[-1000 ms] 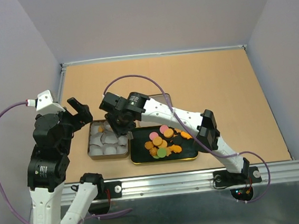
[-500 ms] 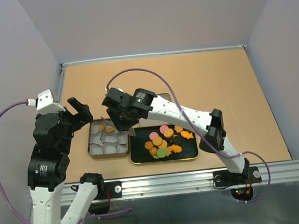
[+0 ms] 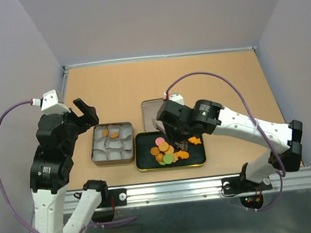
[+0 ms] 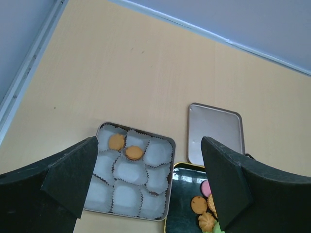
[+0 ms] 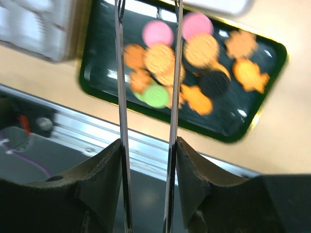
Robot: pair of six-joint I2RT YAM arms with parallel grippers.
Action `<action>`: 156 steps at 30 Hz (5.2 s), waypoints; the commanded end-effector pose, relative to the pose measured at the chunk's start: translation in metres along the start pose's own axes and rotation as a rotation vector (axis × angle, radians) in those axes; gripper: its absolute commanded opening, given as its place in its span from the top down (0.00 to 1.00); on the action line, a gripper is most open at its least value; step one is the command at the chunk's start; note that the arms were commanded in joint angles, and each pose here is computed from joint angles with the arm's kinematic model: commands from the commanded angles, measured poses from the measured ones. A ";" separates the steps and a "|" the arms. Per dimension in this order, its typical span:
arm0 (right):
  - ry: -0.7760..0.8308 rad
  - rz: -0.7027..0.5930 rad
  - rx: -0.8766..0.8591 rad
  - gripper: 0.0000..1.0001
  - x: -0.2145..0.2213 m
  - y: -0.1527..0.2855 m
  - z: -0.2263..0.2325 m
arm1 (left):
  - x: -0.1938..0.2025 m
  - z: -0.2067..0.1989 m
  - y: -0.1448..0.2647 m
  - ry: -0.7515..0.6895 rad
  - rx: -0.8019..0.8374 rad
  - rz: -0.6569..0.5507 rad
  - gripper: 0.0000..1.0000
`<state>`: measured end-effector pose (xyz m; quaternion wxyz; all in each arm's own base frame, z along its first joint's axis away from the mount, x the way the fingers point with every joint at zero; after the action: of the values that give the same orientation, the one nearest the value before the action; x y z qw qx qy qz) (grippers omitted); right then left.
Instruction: Pack the cookies
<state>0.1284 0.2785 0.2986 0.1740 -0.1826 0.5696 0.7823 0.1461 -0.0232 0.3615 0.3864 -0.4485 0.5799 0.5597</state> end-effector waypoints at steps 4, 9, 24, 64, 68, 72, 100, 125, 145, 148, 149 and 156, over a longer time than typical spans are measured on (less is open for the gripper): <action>-0.217 -0.010 0.103 0.50 0.025 0.015 -0.054 | -0.005 -0.015 -0.015 0.024 0.103 -0.013 0.01; -0.265 0.020 0.111 0.50 0.038 0.017 -0.070 | -0.003 -0.019 -0.020 0.036 0.133 -0.005 0.01; -0.234 0.087 0.156 0.50 0.054 -0.015 -0.068 | 0.001 -0.020 -0.019 0.039 0.144 0.000 0.01; -0.200 0.095 0.109 0.56 0.044 -0.021 -0.043 | 0.004 -0.014 -0.017 0.017 0.107 -0.008 0.01; -0.198 0.107 0.127 0.56 0.047 -0.025 -0.045 | 0.005 -0.014 -0.016 0.018 0.108 -0.010 0.01; -0.197 0.128 0.142 0.55 0.051 -0.029 -0.046 | 0.005 -0.014 -0.015 0.016 0.109 -0.013 0.01; -0.226 0.226 0.001 0.61 0.045 -0.015 -0.014 | 0.010 -0.014 -0.010 -0.003 0.111 -0.017 0.01; -0.126 0.258 0.121 0.60 0.045 -0.037 -0.009 | 0.012 -0.013 -0.009 -0.032 0.102 -0.026 0.01; -0.108 0.146 0.147 0.94 0.014 -0.003 -0.003 | 0.008 -0.013 -0.011 -0.028 0.089 -0.034 0.01; -0.089 0.112 0.117 0.98 0.001 0.002 0.012 | 0.005 -0.013 -0.010 -0.029 0.088 -0.037 0.01; -0.086 0.106 0.099 1.00 -0.003 0.004 0.017 | 0.005 -0.013 -0.011 -0.032 0.085 -0.033 0.01; -0.073 0.067 -0.033 1.00 -0.028 0.013 0.056 | -0.001 -0.011 -0.007 -0.034 0.071 -0.044 0.01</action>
<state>0.1352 0.3185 0.3162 0.1595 -0.1099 0.5800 0.7912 0.1544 -0.0361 0.3443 0.4073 -0.4213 0.5990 0.5457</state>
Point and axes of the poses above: each gripper's point midway between its finger pads, its own y axis back along the fingers, its own z axis along the line the jaws close on, x = y × z, the point moved 8 cm from there along y, back along the fingers, and after that the axes turned 14 degrees about -y, right-handed, at the moved point
